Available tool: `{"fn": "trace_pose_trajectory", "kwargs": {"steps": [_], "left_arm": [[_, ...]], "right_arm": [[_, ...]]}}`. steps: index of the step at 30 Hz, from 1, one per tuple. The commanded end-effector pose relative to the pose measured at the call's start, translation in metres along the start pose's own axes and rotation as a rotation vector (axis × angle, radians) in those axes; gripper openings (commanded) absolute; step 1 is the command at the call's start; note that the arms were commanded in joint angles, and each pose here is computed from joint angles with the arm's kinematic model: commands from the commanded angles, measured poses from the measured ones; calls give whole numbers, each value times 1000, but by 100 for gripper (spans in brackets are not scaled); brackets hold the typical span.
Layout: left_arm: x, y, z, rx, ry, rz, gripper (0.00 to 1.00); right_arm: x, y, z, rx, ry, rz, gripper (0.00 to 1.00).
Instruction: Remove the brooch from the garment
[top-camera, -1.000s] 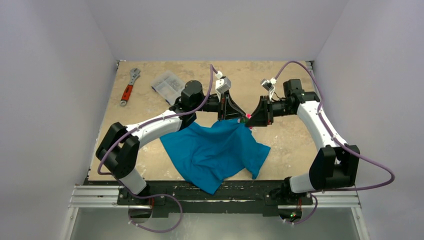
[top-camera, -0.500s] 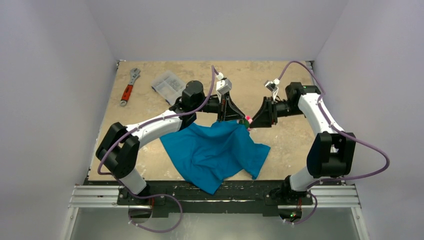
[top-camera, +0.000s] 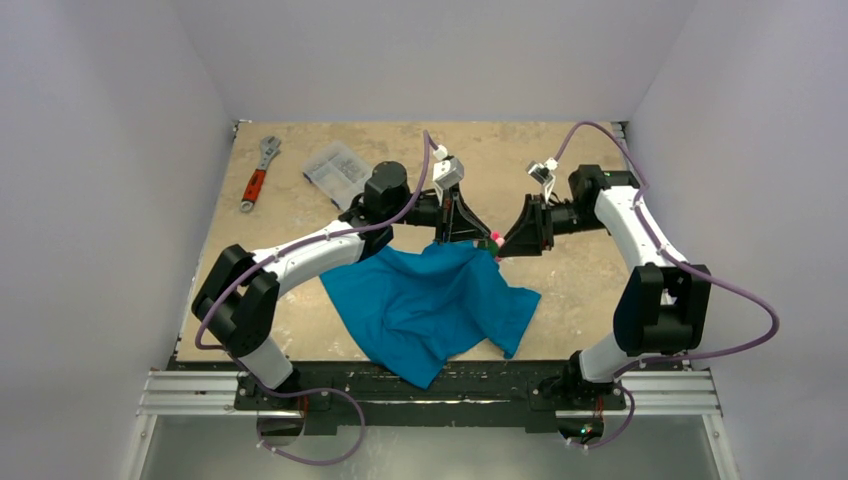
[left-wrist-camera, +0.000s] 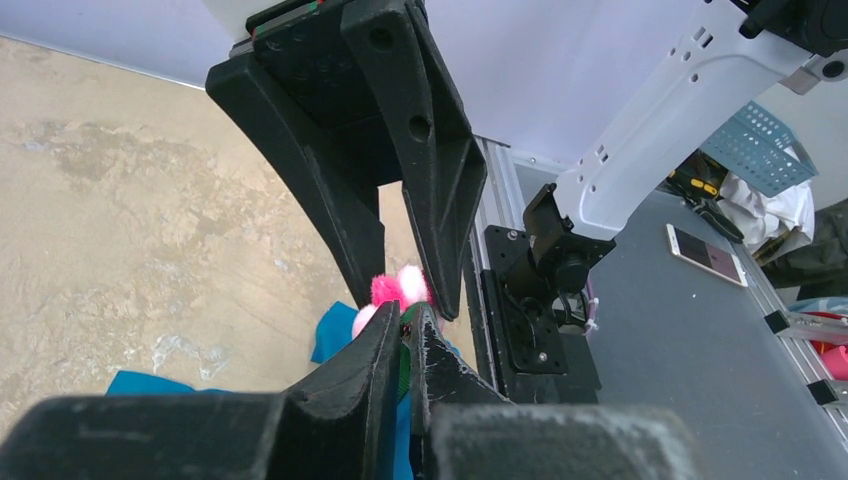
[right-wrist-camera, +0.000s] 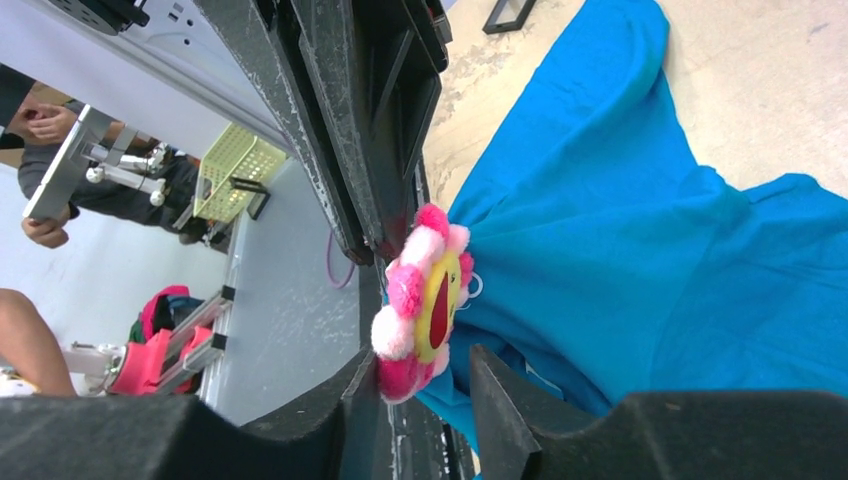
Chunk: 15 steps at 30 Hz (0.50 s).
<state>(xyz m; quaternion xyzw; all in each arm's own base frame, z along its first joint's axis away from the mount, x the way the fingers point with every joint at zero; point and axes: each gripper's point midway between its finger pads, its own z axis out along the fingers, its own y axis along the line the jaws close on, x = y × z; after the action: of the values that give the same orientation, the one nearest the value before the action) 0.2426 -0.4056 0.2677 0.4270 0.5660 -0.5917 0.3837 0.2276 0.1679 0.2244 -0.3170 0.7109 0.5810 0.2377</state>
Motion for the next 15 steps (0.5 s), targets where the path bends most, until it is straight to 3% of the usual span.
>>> {"fn": "trace_pose_trajectory", "kwargs": {"steps": [1, 3, 6, 15], "left_arm": [[-14, -12, 5, 36, -28, 34, 0], [-10, -14, 5, 39, -22, 28, 0], [-4, -14, 4, 35, -13, 17, 0], [12, -12, 0, 16, 11, 3, 0]], "right_arm": [[-18, 3, 3, -2, -16, -72, 32], [-24, 1, 2, 22, -28, -82, 16], [-38, 0, 1, 66, -61, -108, 2], [-29, 9, 2, 52, -66, -103, 0]]}}
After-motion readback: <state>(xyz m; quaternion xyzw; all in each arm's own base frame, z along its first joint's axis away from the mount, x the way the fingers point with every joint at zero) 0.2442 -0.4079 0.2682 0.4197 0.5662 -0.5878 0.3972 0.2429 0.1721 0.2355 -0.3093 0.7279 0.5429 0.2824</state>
